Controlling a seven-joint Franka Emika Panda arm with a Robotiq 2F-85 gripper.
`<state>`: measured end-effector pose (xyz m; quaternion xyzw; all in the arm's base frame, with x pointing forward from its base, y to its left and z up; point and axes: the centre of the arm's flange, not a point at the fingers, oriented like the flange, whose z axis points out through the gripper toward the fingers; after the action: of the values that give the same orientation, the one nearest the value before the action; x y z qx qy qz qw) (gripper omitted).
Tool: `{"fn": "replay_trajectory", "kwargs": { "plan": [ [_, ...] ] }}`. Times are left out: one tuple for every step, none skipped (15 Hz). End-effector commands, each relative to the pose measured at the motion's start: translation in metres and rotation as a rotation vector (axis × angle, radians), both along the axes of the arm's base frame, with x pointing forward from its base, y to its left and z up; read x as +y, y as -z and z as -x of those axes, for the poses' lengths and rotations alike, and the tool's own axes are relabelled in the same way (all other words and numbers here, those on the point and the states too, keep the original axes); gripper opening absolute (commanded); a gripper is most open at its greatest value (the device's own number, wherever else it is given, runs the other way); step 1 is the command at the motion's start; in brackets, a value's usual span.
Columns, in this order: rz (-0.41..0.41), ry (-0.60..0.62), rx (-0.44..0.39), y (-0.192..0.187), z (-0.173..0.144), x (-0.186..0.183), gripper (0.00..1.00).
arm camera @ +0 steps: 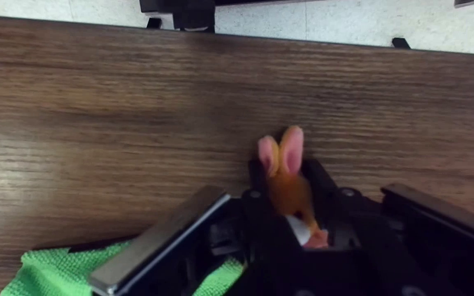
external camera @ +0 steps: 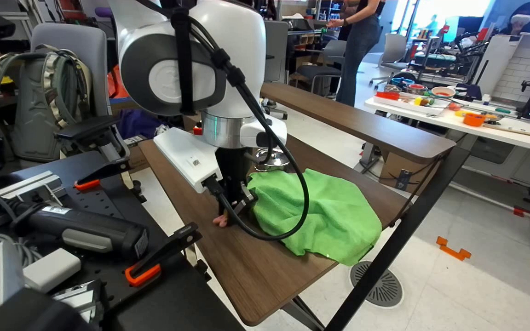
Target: Move the stuffed animal to the left on the table
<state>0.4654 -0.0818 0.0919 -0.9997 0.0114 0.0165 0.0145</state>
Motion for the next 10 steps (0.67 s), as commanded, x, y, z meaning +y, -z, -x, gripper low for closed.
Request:
{"fn": "replay_trajectory", "kwargs": {
  "plan": [
    [-0.022,-0.018,-0.006,-0.008,-0.004,0.010,0.01],
    [-0.019,-0.016,-0.003,-0.011,-0.005,0.014,0.00],
    [-0.021,-0.020,0.005,-0.017,-0.005,0.020,0.03],
    [-0.028,-0.024,0.011,-0.021,-0.006,0.023,0.01],
    [-0.031,-0.034,0.015,-0.029,-0.006,0.031,0.03],
    [-0.039,-0.043,0.011,-0.035,-0.007,0.036,0.03],
    [-0.046,-0.055,0.011,-0.045,-0.008,0.045,0.03],
    [-0.055,-0.068,0.008,-0.052,-0.009,0.050,0.03],
    [-0.066,-0.079,0.005,-0.059,-0.011,0.056,0.03],
    [-0.070,-0.094,0.001,-0.068,-0.013,0.067,0.03]
  ]
}}
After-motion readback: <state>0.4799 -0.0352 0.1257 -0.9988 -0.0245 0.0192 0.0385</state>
